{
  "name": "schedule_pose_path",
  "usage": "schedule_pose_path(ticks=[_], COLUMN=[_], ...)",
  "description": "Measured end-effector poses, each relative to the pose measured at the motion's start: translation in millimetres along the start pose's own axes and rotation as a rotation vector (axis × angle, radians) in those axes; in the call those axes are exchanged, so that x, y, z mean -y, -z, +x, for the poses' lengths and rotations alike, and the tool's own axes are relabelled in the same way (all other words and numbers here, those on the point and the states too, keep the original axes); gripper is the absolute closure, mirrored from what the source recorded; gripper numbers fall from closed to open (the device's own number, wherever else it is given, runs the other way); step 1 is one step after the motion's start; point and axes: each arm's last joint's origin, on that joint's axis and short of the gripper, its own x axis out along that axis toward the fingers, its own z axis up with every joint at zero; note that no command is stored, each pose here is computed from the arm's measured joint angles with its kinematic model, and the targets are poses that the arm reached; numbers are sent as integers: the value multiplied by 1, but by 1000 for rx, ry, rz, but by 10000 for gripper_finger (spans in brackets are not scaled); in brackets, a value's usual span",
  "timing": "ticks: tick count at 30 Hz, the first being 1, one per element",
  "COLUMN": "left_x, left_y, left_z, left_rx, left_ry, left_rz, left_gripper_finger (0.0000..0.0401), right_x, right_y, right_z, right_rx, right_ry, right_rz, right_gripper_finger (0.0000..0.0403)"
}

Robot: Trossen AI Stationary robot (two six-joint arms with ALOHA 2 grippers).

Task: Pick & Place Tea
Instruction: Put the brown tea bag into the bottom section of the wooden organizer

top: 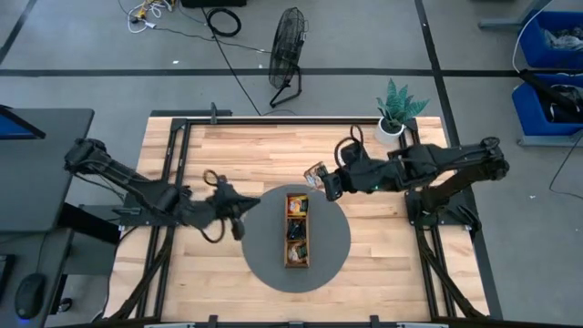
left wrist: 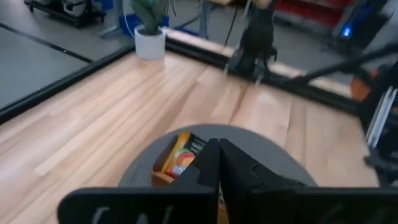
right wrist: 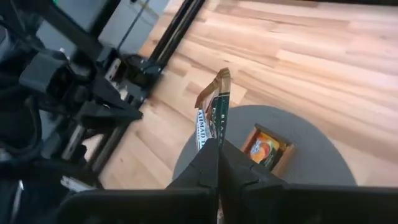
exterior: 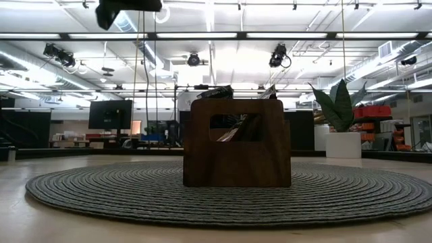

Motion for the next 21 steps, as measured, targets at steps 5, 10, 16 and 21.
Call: schedule_pose_path(ticks=[5,10,16,21], left_x=[-23,-40,-53,-65], left_y=[-5,-16,-29,-36], left_z=[-23,-43,-61,-75], left_rx=[56,121,186,235], left_ry=[29,50,70,66], left_rz=[-40,-34,-8,19], left_gripper_finger=[397,391,395,397], right_x=[-6,-16,-27,-33], right_y=[20,45,80,109], right_z=[-1,13,39,63], right_rx=[48,49,26,-18], right_ry=[33,68,129,172], right_rz=[101,151,208,265], right_gripper_finger=[403,403,403,403])
